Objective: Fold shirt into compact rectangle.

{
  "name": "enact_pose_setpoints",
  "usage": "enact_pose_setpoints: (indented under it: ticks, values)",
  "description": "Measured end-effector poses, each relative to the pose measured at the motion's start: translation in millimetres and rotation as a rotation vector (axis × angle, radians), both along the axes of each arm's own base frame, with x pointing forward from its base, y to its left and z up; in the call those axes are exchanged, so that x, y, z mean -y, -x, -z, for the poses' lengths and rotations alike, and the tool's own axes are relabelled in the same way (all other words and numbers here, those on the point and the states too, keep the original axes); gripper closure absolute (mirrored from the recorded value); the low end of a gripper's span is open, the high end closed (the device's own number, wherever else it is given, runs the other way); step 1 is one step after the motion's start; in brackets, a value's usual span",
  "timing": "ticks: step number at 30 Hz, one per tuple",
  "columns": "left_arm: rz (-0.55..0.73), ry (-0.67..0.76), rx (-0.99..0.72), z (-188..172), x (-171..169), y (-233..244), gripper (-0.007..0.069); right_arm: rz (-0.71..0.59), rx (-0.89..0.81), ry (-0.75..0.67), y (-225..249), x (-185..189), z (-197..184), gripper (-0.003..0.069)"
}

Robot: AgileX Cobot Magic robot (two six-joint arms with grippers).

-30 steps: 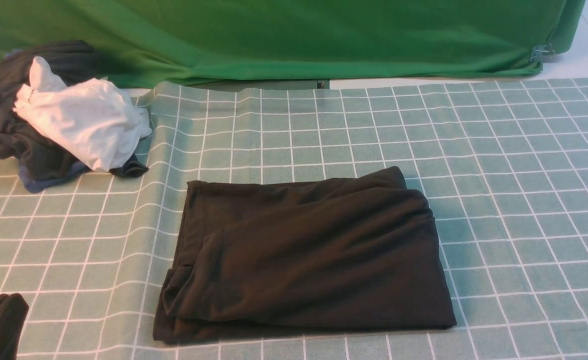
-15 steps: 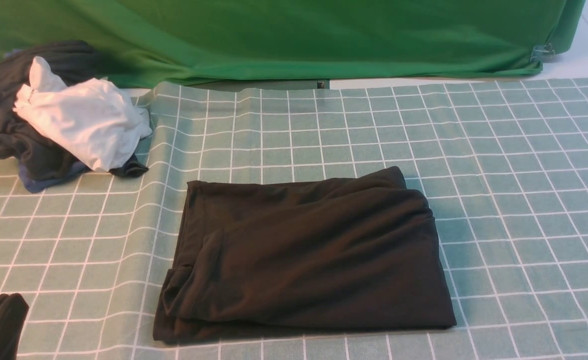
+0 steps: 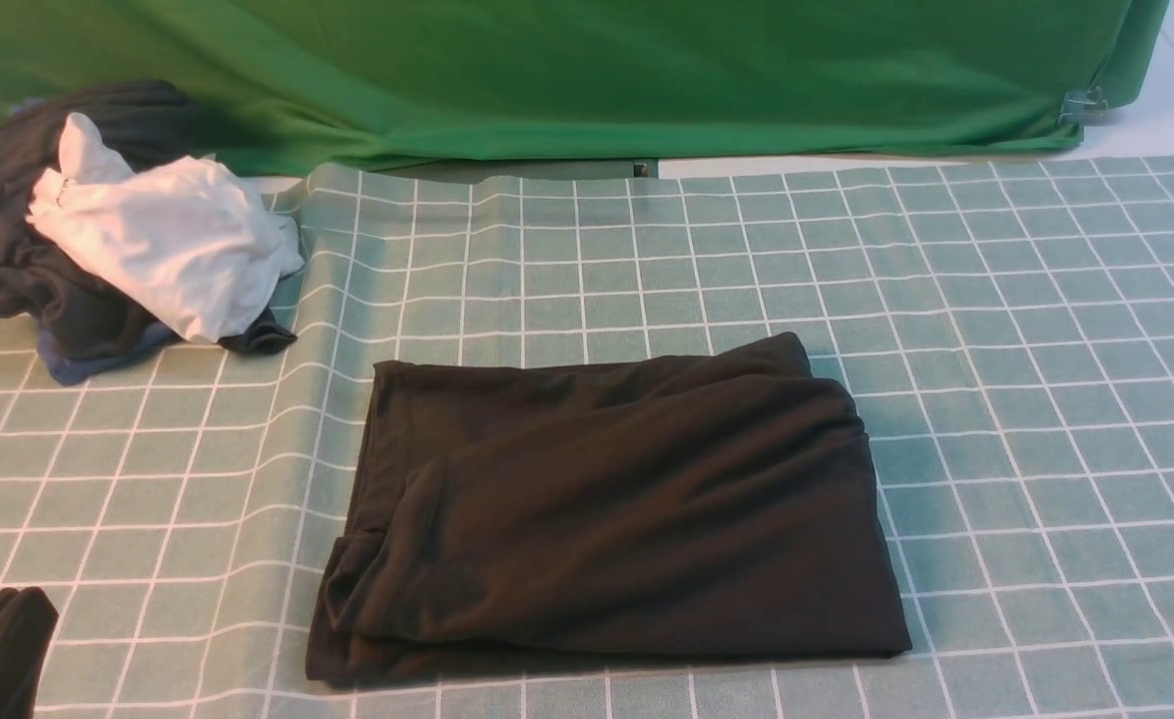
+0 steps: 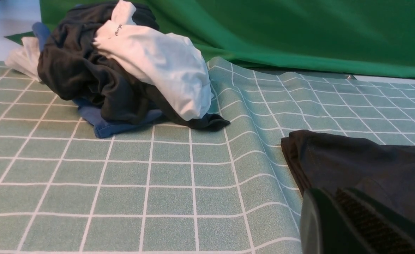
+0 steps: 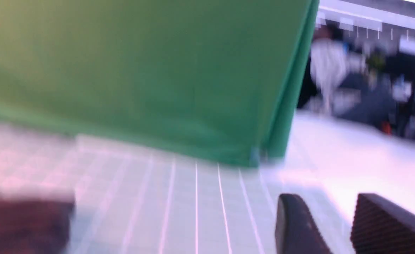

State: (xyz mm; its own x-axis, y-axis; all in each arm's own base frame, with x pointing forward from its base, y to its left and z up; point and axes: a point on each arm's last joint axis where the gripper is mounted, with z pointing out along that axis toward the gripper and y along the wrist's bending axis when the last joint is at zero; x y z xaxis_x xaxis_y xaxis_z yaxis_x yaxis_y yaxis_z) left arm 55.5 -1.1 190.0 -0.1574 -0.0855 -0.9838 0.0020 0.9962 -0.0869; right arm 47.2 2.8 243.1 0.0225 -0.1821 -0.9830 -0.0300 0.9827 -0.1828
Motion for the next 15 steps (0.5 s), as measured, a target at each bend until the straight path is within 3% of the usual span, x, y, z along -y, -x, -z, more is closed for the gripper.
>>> enact_pose_setpoints:
  ticks: [5,15]
  values:
    - [0.000,-0.004,0.000,0.0,0.0,0.0,0.0610,0.010,-0.167,0.017,-8.3,1.1,52.4,0.0421]
    - [0.001,-0.015,0.000,0.0,-0.1,0.0,0.0610,0.015,-0.204,0.043,-8.1,0.9,57.1,0.0421]
